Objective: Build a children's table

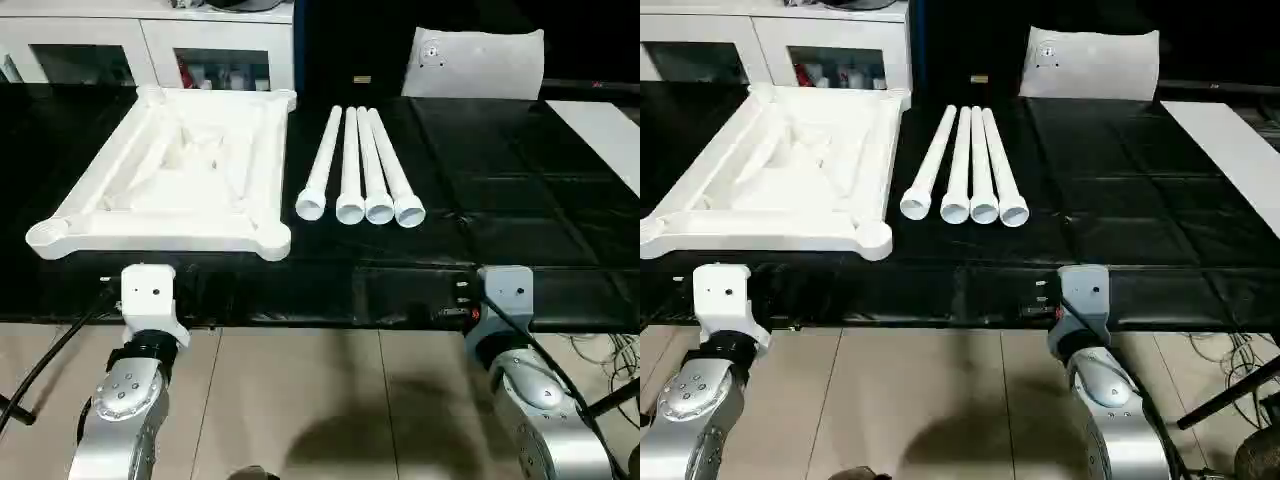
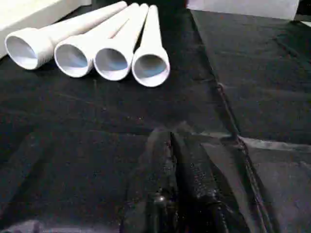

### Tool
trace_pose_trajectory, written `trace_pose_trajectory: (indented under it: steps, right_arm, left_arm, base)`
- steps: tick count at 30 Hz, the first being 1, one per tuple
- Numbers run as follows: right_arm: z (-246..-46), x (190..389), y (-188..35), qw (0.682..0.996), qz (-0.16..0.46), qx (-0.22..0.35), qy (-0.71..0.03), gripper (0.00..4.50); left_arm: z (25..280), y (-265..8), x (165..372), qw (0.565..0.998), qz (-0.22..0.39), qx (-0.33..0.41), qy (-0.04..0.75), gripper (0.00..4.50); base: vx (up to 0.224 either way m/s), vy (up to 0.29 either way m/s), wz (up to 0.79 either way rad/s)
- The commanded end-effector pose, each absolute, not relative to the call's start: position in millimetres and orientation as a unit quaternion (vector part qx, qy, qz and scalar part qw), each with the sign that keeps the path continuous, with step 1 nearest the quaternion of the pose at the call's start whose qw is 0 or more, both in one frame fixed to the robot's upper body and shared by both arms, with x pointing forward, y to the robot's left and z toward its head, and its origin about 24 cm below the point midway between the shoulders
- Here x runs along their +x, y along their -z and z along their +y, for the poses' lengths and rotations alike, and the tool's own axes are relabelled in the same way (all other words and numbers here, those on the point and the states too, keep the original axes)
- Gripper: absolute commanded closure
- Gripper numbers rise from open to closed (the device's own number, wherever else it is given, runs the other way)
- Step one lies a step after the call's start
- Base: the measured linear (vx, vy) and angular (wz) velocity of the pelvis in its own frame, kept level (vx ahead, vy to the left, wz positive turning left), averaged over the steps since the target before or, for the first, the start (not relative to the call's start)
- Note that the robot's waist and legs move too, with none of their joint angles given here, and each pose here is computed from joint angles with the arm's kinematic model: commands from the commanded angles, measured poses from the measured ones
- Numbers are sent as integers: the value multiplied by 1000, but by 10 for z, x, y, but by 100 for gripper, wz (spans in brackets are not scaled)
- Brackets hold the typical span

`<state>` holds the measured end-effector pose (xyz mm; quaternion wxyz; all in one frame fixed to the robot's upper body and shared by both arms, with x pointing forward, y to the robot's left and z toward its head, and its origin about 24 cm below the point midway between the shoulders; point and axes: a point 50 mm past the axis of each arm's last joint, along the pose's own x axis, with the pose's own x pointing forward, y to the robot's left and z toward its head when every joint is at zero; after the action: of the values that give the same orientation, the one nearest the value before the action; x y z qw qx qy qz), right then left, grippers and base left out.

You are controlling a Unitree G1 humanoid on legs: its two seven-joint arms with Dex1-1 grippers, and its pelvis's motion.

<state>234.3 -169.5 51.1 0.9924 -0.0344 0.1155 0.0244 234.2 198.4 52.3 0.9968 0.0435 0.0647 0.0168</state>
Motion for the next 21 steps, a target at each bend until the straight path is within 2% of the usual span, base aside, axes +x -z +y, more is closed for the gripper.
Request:
trace_pose_trajectory:
  steps: [1,3,4,6,8,12,16,17,18,19,20,21]
  right_arm:
    - [-1693,2347,-500,992,119,-37,-27,450]
    - [-1693,2347,-500,992,119,-37,-27,450]
    - [-1856,2260,-494,989,149,-5,6,450]
    - [-1883,2243,-453,989,146,17,20,450]
    - [-1871,2248,-454,989,142,25,17,450]
    - [-1751,2316,-484,990,134,32,5,450]
    - [-1666,2336,-553,992,118,39,-19,450]
    - [-1639,2344,-596,993,106,39,-32,421]
    - [-1580,2350,-741,994,54,60,-73,421]
    - [-1580,2355,-805,994,31,73,-79,413]
    - [-1581,2362,-837,994,23,73,-83,408]
    - [-1587,2384,-872,995,17,45,-82,396]
  left_arm:
    - [1981,-559,2346,997,58,46,-17,356]
    - [1981,-559,2346,997,58,46,-17,356]
    - [1908,-513,2146,990,141,-2,-1,356]
    - [1953,-446,2044,987,152,-19,-38,356]
    - [1953,-430,2022,987,152,-18,-40,356]
    - [1921,-422,2032,990,136,7,-33,356]
    - [1889,-535,2079,992,120,17,-17,356]
    - [1899,-610,2112,994,104,7,-23,327]
    - [1915,-815,2190,998,52,-7,-28,327]
    - [1911,-901,2221,999,32,-12,-23,321]
    - [1900,-957,2242,1000,20,-14,-15,315]
    - [1906,-1055,2289,1000,-2,4,-15,303]
  base:
    - [0,0,0]
    - [0,0,0]
    - [0,0,0]
    - [0,0,0]
    - [0,0,0]
    - [0,0,0]
    - [0,0,0]
    - [0,0,0]
    - [0,0,0]
    - [0,0,0]
    - [0,0,0]
    - [0,0,0]
